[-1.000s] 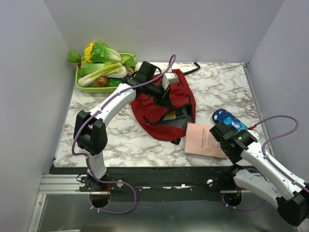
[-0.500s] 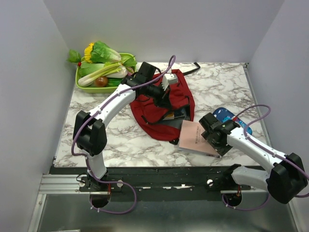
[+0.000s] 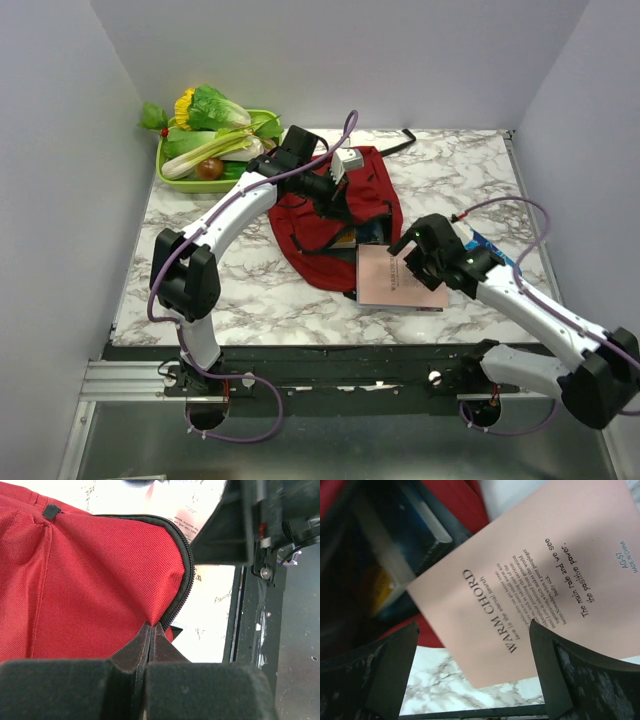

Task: Pack the student bag
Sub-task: Pick up the book from the center of the board.

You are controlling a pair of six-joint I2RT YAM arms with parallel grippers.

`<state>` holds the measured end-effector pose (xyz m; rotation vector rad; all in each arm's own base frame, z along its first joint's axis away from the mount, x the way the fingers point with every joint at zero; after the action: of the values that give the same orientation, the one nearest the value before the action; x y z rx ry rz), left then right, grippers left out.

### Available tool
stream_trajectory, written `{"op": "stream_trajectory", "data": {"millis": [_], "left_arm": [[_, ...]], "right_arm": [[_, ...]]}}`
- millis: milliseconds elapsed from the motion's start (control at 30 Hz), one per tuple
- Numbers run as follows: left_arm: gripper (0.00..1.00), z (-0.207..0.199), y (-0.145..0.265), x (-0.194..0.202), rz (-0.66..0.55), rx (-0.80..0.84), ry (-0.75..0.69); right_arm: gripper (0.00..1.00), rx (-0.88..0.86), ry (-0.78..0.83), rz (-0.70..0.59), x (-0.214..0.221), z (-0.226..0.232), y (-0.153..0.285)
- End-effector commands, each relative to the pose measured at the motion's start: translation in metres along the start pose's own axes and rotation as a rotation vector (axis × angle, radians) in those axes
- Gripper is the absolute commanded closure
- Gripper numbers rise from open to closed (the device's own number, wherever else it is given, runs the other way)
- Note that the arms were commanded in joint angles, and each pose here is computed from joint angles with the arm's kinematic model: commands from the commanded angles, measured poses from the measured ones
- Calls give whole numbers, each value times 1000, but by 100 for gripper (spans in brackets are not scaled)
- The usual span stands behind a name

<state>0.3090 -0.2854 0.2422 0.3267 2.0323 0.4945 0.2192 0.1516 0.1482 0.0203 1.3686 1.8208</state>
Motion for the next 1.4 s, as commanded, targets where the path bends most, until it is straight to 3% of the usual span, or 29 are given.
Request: {"op": "stream_trajectory", "data": {"millis": [0, 100, 167, 400, 867, 1067, 1100, 1200, 1367], "left_arm": [[100, 0, 2, -8, -31, 51, -28], [100, 5, 0, 0, -14, 50, -20], [100, 7, -1, 5, -5, 49, -24], [100, 14, -5, 10, 22, 43, -30], [100, 13, -1, 0, 14, 48, -42], [100, 8, 3, -9, -7, 47, -44], [100, 7, 4, -9, -7, 47, -36], [100, 4, 6, -11, -9, 45, -34], [100, 5, 7, -13, -7, 39, -28]], "right_arm": [[0, -60, -43, -107, -15, -12, 20], [0, 97, -135, -181, -20, -49, 32], [0, 110, -146, -171, -17, -58, 38], [0, 56, -165, 133, 31, -47, 27], [0, 46, -242, 235, 69, -44, 8], [0, 87, -321, 55, 61, -56, -9], [0, 19, -359, 20, 55, -49, -8], [7, -80, -425, -58, 48, -48, -17], [35, -172, -456, -86, 46, -47, -20]]}}
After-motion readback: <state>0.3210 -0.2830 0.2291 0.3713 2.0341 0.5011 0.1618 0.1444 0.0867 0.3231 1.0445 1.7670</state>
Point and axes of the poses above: each gripper's point midway between its finger pads, its own y axis back along the fingers, its own z axis along the line the jaws close on, x = y × z, the point moved 5 cm from there along y, back along the fingers, and after that the axes turned 4 degrees about y, right-handed, at the moved point
